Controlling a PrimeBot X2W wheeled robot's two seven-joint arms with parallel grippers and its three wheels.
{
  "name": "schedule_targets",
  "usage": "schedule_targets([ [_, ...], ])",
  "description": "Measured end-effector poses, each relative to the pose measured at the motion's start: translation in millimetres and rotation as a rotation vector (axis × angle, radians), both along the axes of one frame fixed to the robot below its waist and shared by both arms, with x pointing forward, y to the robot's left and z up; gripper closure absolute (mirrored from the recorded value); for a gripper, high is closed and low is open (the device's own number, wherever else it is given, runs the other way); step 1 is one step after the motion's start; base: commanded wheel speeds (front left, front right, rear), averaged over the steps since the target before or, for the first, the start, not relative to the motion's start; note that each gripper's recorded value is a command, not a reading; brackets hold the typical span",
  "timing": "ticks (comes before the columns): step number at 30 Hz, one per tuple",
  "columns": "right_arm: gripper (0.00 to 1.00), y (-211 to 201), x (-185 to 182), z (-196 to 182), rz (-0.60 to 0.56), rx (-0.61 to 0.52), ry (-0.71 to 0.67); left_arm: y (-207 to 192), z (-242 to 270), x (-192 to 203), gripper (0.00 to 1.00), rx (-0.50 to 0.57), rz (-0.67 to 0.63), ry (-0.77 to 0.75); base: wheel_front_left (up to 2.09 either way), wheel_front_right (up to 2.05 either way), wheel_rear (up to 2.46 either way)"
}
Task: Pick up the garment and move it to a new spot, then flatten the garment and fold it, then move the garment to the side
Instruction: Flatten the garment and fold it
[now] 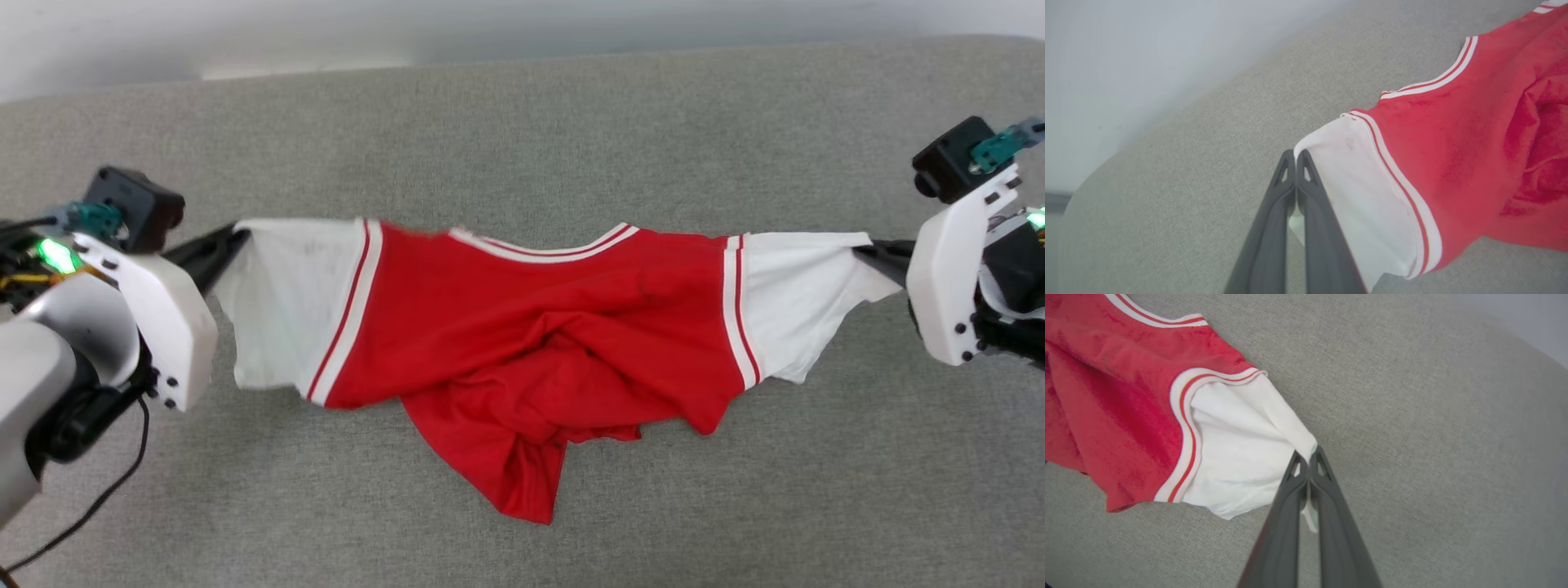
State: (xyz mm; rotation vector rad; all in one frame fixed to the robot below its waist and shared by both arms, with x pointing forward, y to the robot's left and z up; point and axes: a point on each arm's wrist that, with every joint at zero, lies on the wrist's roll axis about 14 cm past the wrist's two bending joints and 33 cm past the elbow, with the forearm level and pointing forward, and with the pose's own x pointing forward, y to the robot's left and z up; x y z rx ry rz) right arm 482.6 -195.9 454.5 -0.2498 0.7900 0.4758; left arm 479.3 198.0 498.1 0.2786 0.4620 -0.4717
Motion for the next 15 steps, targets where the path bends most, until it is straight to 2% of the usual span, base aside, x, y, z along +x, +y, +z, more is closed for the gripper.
schedule_targets([
  [6,1.00,-13.4,18.2,70.2,-0.010,0.018,-0.210,-8.0,60.8,15.3,1.00,-0.025,-0.030,-0.182,0.00,0.00,0.00],
  [15,1.00,-8.8,54.5,145.6,-0.006,0.064,-0.429,-31.9,129.9,47.9,1.00,-0.005,-0.103,-0.368,0.00,0.00,0.00],
])
